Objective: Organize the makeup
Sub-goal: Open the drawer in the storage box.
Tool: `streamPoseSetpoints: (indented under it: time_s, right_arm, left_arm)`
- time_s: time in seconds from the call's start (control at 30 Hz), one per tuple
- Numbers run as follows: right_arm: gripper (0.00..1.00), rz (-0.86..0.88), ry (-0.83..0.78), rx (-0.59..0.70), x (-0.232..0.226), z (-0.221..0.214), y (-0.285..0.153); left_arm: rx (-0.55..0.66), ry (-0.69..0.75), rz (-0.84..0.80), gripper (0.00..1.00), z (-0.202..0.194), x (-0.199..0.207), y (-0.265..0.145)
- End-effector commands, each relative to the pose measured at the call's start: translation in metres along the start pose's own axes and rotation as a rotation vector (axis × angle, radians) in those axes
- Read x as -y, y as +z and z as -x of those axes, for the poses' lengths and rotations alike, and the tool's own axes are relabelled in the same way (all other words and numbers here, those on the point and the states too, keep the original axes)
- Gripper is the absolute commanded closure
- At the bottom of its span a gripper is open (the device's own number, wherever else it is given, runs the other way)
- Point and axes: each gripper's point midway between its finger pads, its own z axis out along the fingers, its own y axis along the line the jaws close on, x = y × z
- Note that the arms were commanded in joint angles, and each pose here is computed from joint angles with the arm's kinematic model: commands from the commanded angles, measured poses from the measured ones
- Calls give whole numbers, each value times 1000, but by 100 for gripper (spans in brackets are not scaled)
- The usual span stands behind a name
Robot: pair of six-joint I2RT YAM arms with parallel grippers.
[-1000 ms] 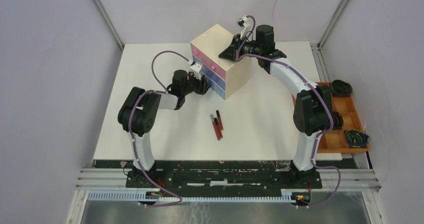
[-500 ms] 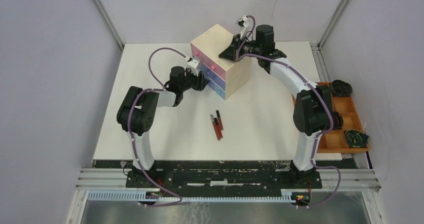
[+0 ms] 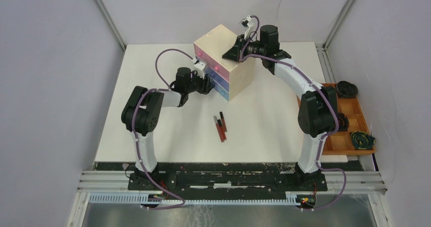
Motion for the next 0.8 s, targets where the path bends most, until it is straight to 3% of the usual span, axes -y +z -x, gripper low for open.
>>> streamPoseSetpoints:
  time_s: [0.0,0.27,0.67,0.77]
  right_arm:
    - [81,-121,228,-195,49,-88,3]
    - [80,-123,228,-195,49,-88,2]
    - [81,-122,235,-199,50,-91,1]
    - [80,-121,235,-199,50,-92,2]
  left_arm:
    - [33,63,-34,48,21,6,15]
    - [-7,63,-4,50,17,5,24]
    - [33,68,17,73,21,4,18]
    - [60,75,27,87,23,5,13]
